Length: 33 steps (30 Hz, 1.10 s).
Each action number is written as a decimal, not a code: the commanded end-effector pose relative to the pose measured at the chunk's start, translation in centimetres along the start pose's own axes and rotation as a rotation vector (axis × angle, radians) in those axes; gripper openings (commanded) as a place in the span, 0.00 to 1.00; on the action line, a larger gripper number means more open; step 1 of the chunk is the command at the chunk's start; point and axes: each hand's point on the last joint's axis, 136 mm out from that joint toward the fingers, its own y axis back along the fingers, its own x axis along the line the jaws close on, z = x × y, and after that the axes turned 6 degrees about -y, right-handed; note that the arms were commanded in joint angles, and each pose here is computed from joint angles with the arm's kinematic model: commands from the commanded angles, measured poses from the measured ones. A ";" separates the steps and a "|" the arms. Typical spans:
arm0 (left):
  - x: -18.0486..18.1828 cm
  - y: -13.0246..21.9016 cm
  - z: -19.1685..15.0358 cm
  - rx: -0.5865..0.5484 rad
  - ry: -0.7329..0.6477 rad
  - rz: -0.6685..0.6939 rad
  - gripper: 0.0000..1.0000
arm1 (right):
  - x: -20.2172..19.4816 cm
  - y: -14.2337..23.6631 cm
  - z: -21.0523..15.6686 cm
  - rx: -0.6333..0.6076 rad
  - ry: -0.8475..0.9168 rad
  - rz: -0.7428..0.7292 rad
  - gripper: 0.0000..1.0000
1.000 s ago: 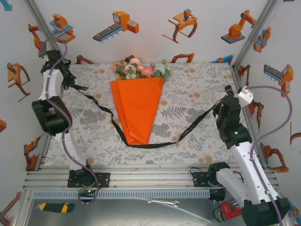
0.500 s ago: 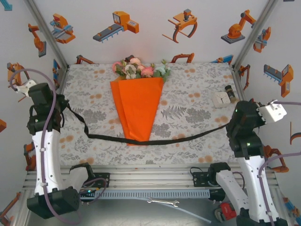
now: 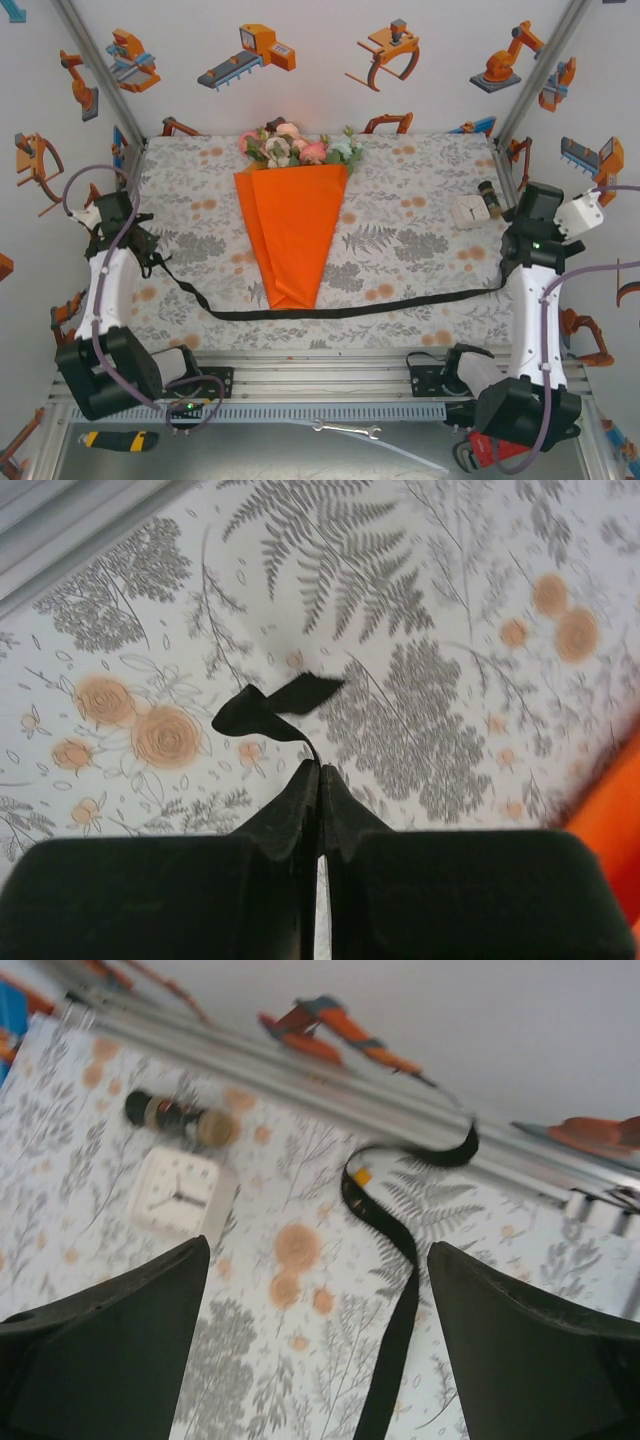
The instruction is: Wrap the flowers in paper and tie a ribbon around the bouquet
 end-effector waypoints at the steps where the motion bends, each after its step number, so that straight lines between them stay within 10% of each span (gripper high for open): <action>1: -0.1 -0.8 5.3 -0.095 0.087 -0.007 0.13 | 2.5 1.3 -1.1 0.082 -0.010 0.186 0.81; 7: -0.5 -3.3 7.8 -0.068 0.089 0.016 0.09 | 9.4 5.3 -6.3 0.355 0.019 0.685 0.75; 12: -0.9 -1.5 7.8 -0.110 0.124 -0.054 0.44 | 10.7 8.0 -11.4 0.511 0.063 0.887 0.69; 18: -6.0 3.8 6.1 -0.078 0.086 -0.344 0.60 | 13.0 12.0 -17.2 0.617 0.280 1.001 0.70; 25: -17.4 11.2 -4.6 0.108 -0.242 -0.761 0.68 | 15.9 15.3 -26.3 0.795 0.487 1.055 0.69; 33: -21.2 8.4 -16.1 0.373 -0.433 -0.875 0.73 | 17.9 18.7 -37.1 0.993 0.614 1.079 0.75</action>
